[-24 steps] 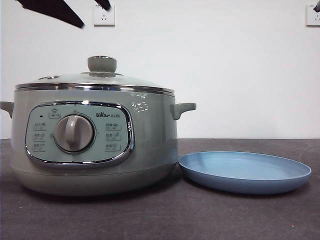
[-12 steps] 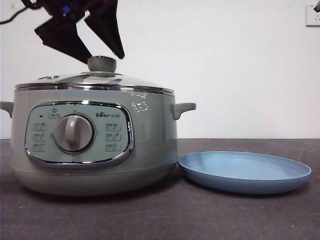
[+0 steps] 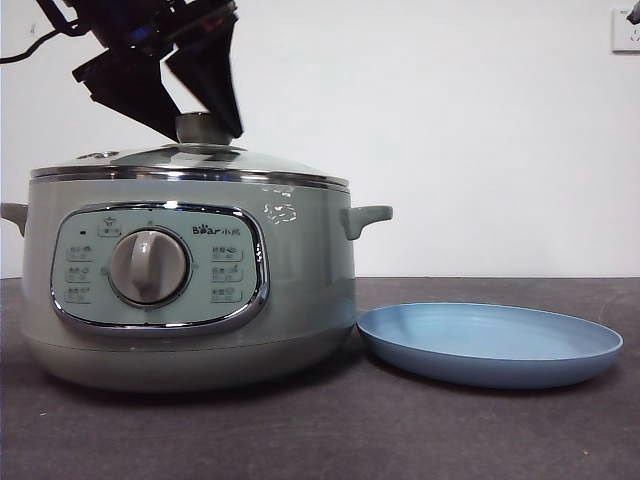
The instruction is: Take the pumpkin out from the steamer,put the pumpkin in the blue plate,close the lid
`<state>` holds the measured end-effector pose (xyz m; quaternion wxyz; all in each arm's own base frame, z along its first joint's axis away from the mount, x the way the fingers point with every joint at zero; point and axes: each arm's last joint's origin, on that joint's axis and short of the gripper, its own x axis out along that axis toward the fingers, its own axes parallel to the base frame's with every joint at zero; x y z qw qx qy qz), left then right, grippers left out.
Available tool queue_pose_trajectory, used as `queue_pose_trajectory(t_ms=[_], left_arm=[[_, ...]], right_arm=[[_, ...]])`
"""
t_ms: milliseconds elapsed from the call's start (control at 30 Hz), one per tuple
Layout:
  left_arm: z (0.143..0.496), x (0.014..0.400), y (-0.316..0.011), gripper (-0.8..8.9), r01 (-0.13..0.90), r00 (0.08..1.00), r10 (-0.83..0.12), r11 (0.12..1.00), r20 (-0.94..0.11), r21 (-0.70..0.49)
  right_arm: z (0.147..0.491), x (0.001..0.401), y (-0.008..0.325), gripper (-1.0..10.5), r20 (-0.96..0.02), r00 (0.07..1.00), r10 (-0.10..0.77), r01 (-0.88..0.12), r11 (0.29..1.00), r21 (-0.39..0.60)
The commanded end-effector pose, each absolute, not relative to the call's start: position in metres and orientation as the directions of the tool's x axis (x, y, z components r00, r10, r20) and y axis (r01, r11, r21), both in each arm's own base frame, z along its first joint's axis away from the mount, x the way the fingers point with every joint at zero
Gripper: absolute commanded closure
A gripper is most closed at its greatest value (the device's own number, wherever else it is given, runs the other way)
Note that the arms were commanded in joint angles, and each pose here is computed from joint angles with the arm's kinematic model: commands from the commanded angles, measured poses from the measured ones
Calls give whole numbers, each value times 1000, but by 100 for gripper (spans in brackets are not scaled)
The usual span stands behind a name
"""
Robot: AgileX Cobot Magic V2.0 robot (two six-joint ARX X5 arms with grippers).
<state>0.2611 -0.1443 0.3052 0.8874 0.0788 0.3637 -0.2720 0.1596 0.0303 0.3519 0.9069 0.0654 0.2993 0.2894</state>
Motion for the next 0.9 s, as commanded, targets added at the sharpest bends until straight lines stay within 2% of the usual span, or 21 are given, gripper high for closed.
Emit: queue_pose_trajectory(t_ms=[33, 300, 600, 733, 900], left_arm=[[305, 261, -146, 821, 573, 581, -435, 819, -687, -35], [310, 260, -145, 822, 569, 601, -437, 822, -669, -26], [347, 236, -131, 822, 550, 702, -459, 835, -544, 4], [370, 215, -117, 822, 503, 776, -430, 863, -462, 41], [395, 183, -96, 822, 401, 867, -347, 912, -357, 88]], right_arm=[[353, 160, 30, 506, -502, 657, 563, -483, 825, 293], [353, 160, 30, 506, -501, 656, 564, -483, 824, 296], [353, 160, 32, 506, -496, 648, 578, -478, 816, 325], [355, 161, 40, 506, -479, 633, 608, -521, 792, 318], [357, 169, 60, 505, -443, 589, 676, -594, 734, 329]])
